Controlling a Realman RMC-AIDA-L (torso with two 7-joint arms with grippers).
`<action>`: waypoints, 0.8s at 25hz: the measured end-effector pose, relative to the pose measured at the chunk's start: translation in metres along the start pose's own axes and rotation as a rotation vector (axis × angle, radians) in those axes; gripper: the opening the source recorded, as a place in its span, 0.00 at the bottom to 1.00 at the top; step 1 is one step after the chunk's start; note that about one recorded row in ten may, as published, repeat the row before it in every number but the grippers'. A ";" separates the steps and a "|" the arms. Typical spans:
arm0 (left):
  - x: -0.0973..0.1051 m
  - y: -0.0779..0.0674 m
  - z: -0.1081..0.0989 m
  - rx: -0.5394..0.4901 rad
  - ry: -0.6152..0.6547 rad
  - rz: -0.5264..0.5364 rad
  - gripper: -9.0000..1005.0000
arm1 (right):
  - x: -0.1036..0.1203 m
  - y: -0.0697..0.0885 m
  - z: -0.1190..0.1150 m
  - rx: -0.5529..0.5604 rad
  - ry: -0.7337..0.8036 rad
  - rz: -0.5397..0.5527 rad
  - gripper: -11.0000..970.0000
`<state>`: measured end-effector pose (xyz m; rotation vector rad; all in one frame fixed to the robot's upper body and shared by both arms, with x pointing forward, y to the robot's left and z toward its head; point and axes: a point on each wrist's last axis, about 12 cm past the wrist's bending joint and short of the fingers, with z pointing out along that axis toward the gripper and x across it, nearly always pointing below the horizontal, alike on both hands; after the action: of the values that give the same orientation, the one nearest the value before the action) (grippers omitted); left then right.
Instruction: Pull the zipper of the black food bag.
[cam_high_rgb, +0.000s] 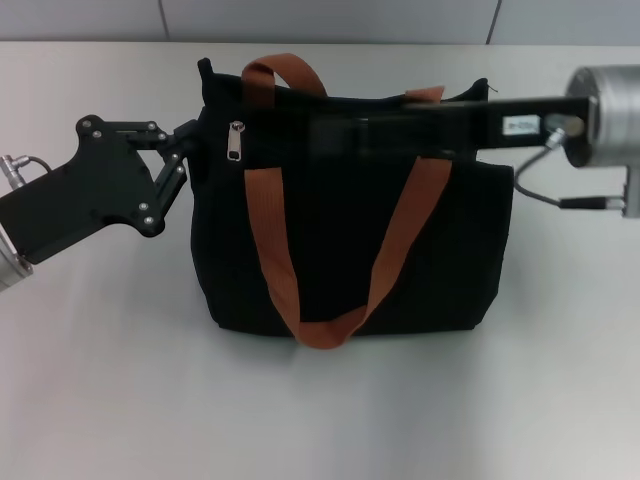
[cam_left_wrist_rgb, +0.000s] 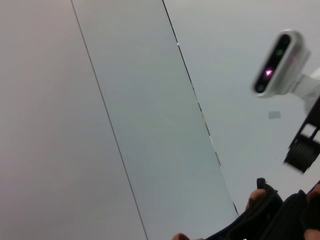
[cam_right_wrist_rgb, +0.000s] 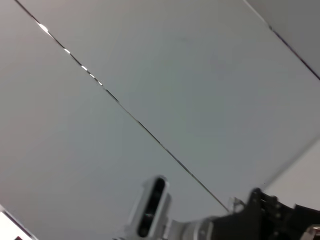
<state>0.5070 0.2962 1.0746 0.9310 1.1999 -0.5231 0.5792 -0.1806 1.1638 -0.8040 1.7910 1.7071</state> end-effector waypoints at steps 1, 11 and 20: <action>0.000 0.000 0.000 0.001 -0.001 0.000 0.04 | -0.009 -0.001 0.008 0.028 0.048 0.017 0.66; -0.002 0.001 0.000 -0.006 -0.022 0.004 0.04 | -0.035 -0.011 0.036 0.167 0.168 0.096 0.52; -0.003 0.000 0.000 0.001 -0.030 0.009 0.04 | -0.044 -0.012 0.051 0.208 0.213 0.103 0.44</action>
<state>0.5057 0.2955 1.0775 0.9259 1.1685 -0.5289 0.6161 -0.1277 1.1849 -0.8413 2.1467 1.5106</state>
